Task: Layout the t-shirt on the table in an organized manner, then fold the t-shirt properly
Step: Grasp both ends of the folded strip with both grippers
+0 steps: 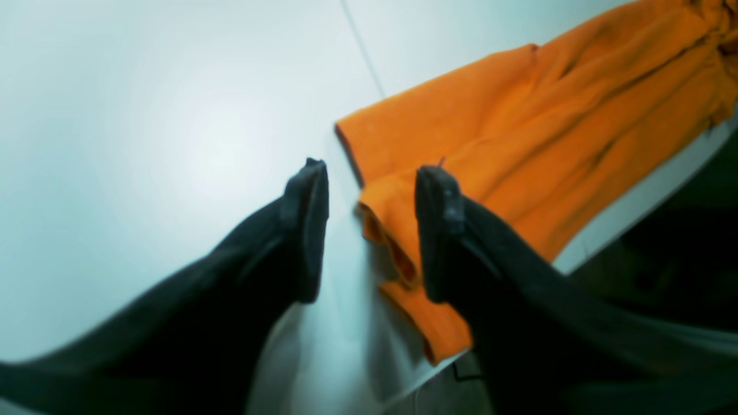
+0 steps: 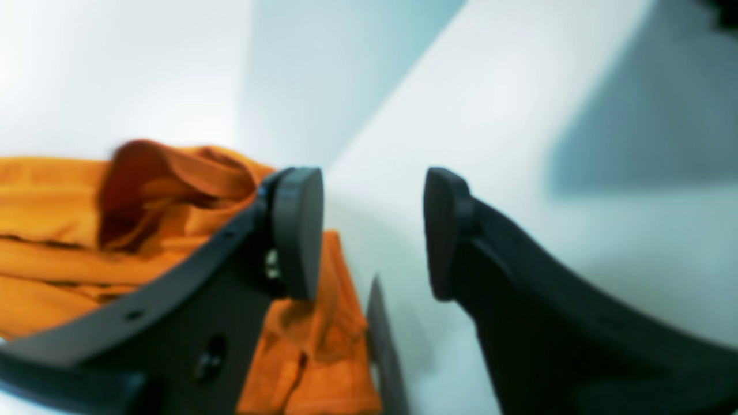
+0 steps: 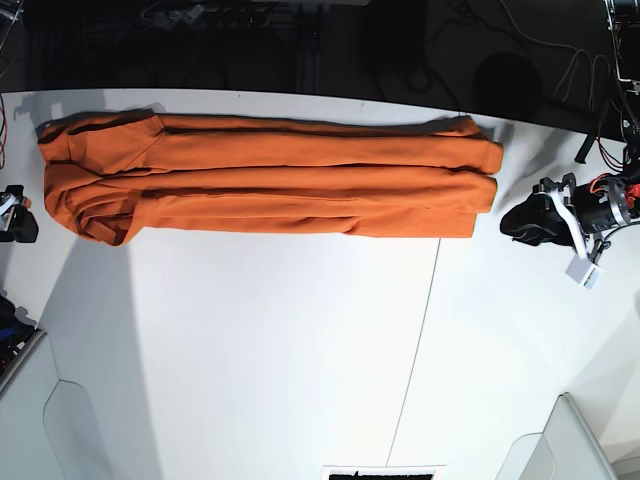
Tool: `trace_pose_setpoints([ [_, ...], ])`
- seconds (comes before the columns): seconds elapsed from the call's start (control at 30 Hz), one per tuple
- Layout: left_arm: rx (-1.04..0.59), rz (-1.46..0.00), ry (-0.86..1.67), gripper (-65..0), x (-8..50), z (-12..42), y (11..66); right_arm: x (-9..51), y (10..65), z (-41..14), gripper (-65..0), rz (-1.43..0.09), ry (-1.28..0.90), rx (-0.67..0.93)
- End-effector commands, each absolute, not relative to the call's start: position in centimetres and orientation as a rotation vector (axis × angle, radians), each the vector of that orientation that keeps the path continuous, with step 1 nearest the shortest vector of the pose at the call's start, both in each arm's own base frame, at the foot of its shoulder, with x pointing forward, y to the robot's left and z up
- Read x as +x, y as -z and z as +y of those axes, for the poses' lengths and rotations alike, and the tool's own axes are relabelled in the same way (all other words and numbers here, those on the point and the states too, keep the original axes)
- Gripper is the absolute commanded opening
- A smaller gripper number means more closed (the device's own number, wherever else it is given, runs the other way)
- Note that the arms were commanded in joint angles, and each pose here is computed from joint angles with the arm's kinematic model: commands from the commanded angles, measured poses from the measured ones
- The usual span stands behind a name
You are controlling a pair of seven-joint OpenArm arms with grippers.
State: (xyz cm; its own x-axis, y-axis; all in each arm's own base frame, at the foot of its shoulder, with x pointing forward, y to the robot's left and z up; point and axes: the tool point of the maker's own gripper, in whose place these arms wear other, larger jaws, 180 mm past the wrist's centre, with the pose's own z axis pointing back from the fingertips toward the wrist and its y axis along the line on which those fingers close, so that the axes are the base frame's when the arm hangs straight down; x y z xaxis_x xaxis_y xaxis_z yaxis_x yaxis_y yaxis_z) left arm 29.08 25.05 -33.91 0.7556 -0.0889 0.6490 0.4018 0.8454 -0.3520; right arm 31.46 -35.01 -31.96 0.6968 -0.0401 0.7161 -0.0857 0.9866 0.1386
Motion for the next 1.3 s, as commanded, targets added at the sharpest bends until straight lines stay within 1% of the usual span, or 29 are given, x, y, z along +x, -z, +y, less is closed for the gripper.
trace_pose_setpoints([
  [0.0, -0.495, -0.705, 0.281, -32.7, 29.4, 25.8, 32.6, 32.3, 29.6, -35.5, -36.8, -0.858, -0.041, 0.154],
  [0.07, -0.494, -0.688, 0.255, -29.5, 28.4, 26.4, 33.2, 32.4, 29.1, -35.2, -36.8, -0.871, -0.050, 0.161],
  [0.1, -0.494, -0.675, 0.243, -29.3, 27.8, 26.5, 33.7, 32.5, 28.8, -34.9, -36.9, -0.880, -0.058, 0.168],
  [0.13, -0.494, -0.663, 0.231, -29.3, 27.1, 26.7, 34.1, 32.6, 28.6, -34.5, -38.9, -0.891, -0.064, 0.176],
  [0.17, -0.495, -0.657, 0.215, -29.3, 26.6, 26.9, 34.5, 32.7, 28.4, -34.0, -43.9, -0.902, -0.075, 0.182],
  [0.2, -0.498, -0.663, 0.192, -29.3, 26.2, 27.1, 34.7, 32.8, 28.3, -33.5, -52.6, -0.909, -0.080, 0.189],
  [0.23, -0.503, -0.682, 0.158, -29.3, 26.0, 27.3, 34.7, 32.9, 28.3, -32.9, -63.0, -0.917, -0.084, 0.198],
  [0.27, -0.511, -0.708, 0.118, -29.3, 25.9, 27.6, 34.7, 32.9, 28.4, -32.3, -65.0, -0.921, -0.082, 0.211],
  [0.37, -0.549, -0.788, 0.002, -29.3, 25.6, 28.1, 34.3, 32.8, 30.2, -30.4, -65.0, -0.901, -0.073, 0.261],
  [0.47, -0.601, -0.817, -0.060, -29.1, 25.2, 27.2, 34.6, 31.9, 33.8, -28.4, -65.0, -0.819, -0.073, 0.291],
  [0.5, -0.613, -0.816, -0.070, -28.2, 25.1, 26.8, 34.9, 31.6, 35.2, -27.9, -65.0, -0.782, -0.074, 0.292],
  [0.6, -0.611, -0.827, -0.093, -22.4, 25.1, 26.1, 35.7, 30.8, 38.6, -26.8, -65.0, -0.704, -0.062, 0.319],
  [0.67, -0.578, -0.828, -0.098, -21.3, 25.1, 26.0, 36.5, 30.4, 39.8, -26.4, -65.0, -0.675, -0.052, 0.335],
  [0.77, -0.532, -0.818, -0.099, -21.3, 24.9, 25.8, 37.7, 30.1, 40.3, -26.3, -65.0, -0.662, -0.044, 0.342],
  [0.97, -0.568, -0.806, -0.100, -21.3, 24.8, 24.0, 38.4, 30.3, 40.2, -26.2, -65.0, -0.667, -0.040, 0.354],
  [1.17, -0.610, -0.762, -0.044, -21.3, 24.6, 21.3, 39.3, 30.2, 40.2, -26.2, -65.0, -0.660, -0.041, 0.354],
  [1.27, -0.588, -0.726, 0.008, -21.3, 24.3, 20.2, 40.4, 30.2, 40.2, -26.2, -65.0, -0.662, -0.041, 0.354],
])
